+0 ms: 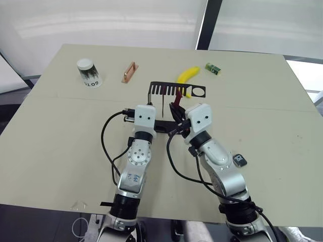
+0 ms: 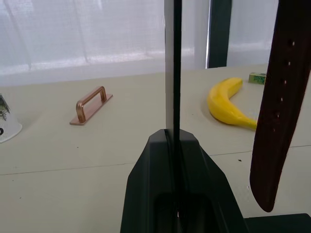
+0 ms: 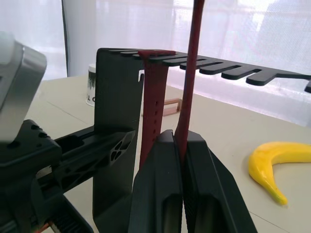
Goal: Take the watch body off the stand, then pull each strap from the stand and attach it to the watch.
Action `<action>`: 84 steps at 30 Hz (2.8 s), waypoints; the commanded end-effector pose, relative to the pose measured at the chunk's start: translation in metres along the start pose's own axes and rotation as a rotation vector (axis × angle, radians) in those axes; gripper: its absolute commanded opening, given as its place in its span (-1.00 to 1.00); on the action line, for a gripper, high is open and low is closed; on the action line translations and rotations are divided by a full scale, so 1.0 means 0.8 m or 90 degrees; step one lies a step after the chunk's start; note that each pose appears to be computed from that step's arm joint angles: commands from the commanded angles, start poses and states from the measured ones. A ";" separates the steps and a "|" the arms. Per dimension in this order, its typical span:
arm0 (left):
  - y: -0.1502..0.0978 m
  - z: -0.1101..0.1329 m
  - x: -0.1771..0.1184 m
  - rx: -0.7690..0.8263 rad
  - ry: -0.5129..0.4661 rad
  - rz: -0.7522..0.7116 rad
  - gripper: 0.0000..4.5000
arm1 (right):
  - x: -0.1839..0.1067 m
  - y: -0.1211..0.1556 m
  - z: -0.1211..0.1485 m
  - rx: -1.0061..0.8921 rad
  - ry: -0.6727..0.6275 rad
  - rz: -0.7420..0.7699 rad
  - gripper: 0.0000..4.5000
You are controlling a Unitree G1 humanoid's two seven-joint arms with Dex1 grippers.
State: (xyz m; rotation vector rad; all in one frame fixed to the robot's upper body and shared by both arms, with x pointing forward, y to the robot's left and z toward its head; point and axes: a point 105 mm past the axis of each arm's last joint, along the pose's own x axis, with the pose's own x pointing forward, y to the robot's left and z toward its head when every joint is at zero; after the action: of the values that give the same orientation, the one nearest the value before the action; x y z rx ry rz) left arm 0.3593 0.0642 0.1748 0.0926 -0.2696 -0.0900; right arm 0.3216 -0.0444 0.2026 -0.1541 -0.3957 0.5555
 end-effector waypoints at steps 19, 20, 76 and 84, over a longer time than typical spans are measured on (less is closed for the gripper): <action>0.022 -0.005 -0.039 0.003 0.007 -0.103 0.22 | -0.073 -0.013 0.039 -0.044 -0.010 0.101 -1.00; 0.030 -0.006 -0.042 0.002 0.011 -0.114 0.22 | -0.075 -0.013 0.038 -0.031 -0.005 0.110 -1.00; -0.007 0.106 -0.118 -0.458 0.083 -0.959 0.23 | -0.095 0.064 0.045 0.361 0.035 0.556 -1.00; -0.009 0.106 -0.113 -0.470 0.078 -0.943 0.23 | -0.094 0.066 0.044 0.365 0.036 0.552 -1.00</action>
State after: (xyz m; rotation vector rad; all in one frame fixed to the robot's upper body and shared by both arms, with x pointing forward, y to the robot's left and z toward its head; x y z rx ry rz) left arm 0.2533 0.0608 0.2224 -0.4688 0.0679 -1.6158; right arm 0.2294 -0.0425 0.1910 0.2338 -0.0463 1.4538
